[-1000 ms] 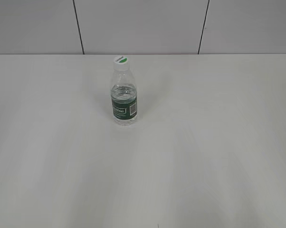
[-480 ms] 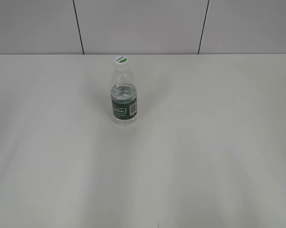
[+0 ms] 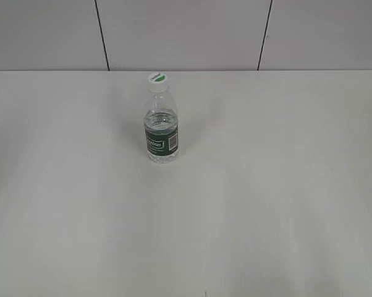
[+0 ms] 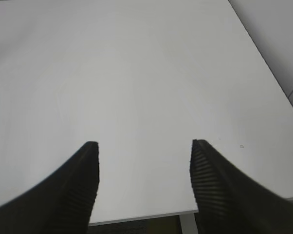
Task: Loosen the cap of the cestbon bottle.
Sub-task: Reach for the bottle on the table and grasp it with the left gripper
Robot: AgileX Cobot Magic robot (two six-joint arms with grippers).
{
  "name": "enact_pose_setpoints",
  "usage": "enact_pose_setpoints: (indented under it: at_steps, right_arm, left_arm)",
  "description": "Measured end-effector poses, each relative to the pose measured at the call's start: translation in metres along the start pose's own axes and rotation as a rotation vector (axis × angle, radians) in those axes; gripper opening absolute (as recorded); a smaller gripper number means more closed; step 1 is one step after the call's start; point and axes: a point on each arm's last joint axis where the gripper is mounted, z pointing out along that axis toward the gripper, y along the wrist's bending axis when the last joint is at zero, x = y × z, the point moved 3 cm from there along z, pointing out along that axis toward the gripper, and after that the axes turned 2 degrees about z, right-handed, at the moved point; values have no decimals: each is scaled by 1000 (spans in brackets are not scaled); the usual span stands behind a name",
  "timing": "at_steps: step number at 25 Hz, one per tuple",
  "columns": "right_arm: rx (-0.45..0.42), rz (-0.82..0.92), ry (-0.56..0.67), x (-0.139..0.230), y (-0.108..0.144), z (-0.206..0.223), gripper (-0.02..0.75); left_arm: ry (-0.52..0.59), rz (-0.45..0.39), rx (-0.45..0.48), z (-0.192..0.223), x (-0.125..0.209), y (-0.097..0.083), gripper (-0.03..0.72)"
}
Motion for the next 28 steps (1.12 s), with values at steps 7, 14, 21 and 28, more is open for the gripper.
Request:
enact_pose_setpoints:
  at_steps: [7,14,21,28]
  right_arm:
    - [0,0,0,0,0,0,455]
    - [0,0,0,0,0,0,455]
    - [4,3,0,0,-1,0,455]
    - [8,1,0,0,-1,0,455]
  left_arm:
    - [-21,7,126,62,34,-32,438]
    - [-61,-55,494,97,85,-80,432]
    - [9,-54,813,115,119,-85,429]
    - [-25,86,1018,134,119,-92,428]
